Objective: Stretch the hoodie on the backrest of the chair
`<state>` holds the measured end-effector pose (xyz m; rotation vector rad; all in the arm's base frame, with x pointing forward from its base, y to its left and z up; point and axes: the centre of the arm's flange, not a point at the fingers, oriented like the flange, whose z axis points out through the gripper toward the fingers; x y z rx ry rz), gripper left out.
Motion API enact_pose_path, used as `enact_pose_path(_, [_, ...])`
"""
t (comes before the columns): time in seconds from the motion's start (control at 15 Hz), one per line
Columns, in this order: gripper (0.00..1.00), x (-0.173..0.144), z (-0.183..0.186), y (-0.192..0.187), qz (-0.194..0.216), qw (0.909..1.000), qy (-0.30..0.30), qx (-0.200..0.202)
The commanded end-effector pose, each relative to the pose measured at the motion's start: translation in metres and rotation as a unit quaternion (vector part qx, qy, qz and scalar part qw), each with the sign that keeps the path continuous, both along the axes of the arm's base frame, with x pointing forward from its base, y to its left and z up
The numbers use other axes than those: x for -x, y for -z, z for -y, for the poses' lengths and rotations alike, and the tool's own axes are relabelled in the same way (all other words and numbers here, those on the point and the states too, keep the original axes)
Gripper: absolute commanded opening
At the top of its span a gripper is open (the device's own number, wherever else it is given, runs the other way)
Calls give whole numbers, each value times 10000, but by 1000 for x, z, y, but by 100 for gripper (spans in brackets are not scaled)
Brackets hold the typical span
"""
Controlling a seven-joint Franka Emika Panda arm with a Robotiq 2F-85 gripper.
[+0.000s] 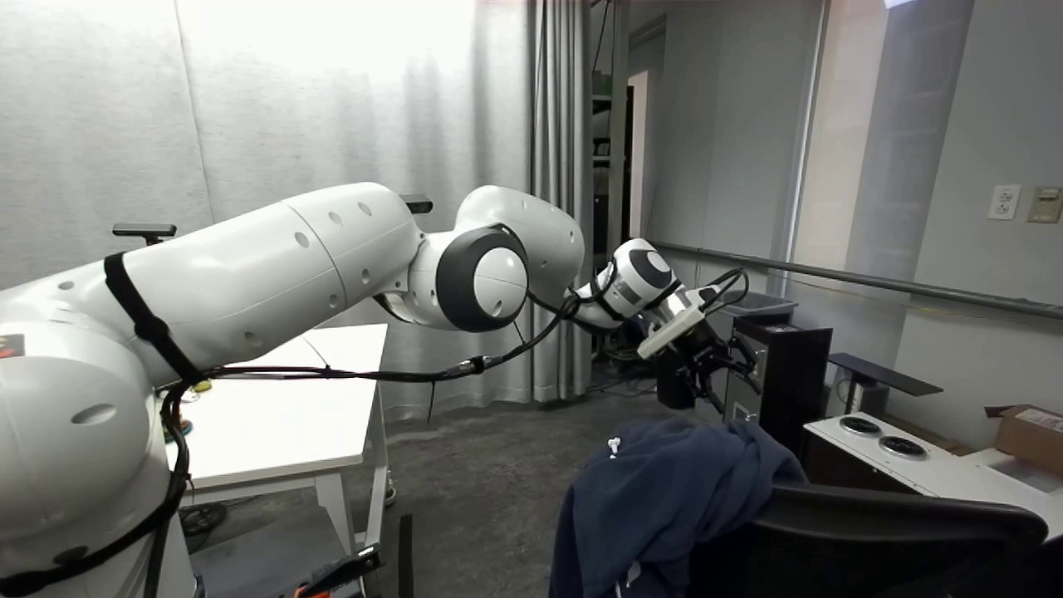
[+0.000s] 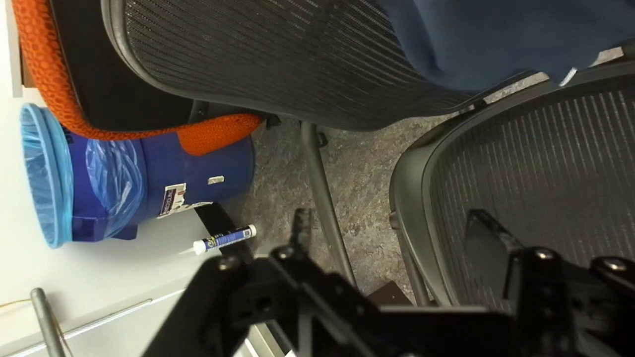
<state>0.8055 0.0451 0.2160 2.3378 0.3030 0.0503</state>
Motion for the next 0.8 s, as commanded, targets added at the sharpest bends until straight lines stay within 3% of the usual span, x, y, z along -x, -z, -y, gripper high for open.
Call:
enact_pose_path(0.0, [100, -17, -1, 3, -272, 9996, 63, -45])
enact_pose_path(0.47, [100, 30, -23, -18, -349, 9979, 529, -160])
enact_pose_path(0.73, [100, 52, -41, -46, -133, 9951, 958, -204])
